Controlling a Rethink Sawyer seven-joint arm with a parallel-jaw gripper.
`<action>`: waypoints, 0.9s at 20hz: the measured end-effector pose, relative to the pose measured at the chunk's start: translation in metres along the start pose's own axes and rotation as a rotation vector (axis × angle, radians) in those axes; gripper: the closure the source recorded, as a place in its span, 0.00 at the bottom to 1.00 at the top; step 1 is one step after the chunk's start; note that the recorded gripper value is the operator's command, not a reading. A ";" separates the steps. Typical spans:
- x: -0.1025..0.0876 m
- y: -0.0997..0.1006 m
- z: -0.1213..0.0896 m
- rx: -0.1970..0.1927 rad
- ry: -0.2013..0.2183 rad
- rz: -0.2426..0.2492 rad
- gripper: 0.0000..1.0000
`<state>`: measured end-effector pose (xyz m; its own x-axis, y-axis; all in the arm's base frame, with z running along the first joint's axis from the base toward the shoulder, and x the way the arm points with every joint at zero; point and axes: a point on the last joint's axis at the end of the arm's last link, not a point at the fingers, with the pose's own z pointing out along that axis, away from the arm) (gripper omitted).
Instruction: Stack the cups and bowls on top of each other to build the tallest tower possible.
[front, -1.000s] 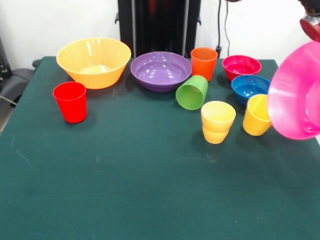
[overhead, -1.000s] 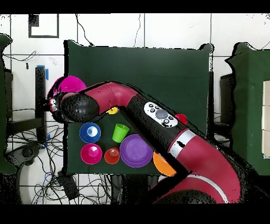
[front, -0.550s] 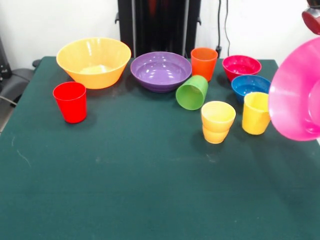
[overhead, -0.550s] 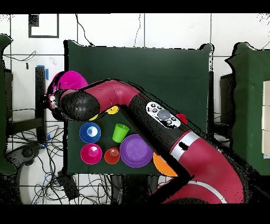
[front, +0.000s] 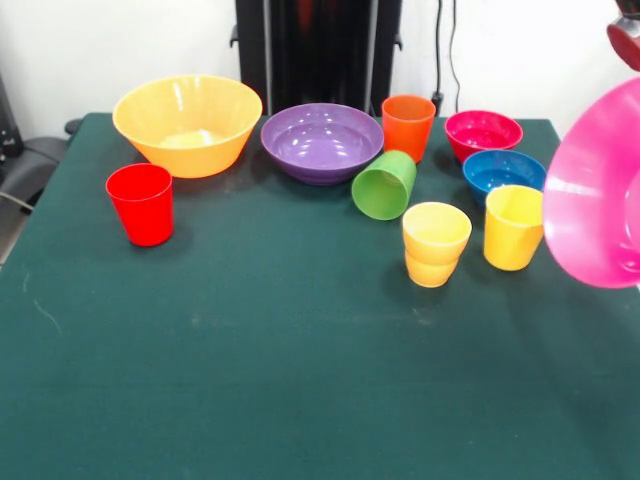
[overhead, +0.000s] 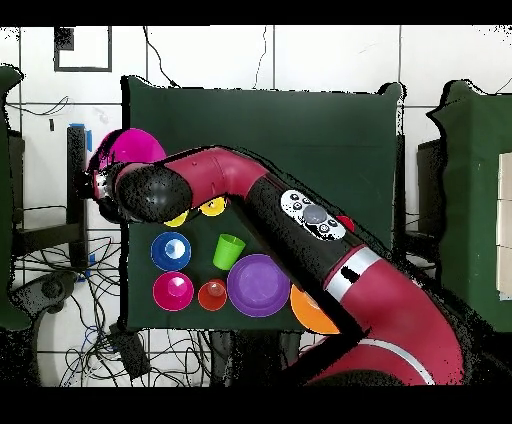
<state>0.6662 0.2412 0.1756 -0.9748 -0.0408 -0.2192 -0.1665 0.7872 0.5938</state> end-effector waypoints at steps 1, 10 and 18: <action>-0.002 0.000 0.000 -0.002 -0.003 0.002 1.00; -0.019 -0.011 0.014 -0.048 -0.023 0.055 1.00; -0.019 -0.022 0.040 -0.135 -0.020 0.122 1.00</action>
<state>0.6947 0.2496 0.1360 -0.9860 0.0633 -0.1539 -0.0670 0.6954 0.7155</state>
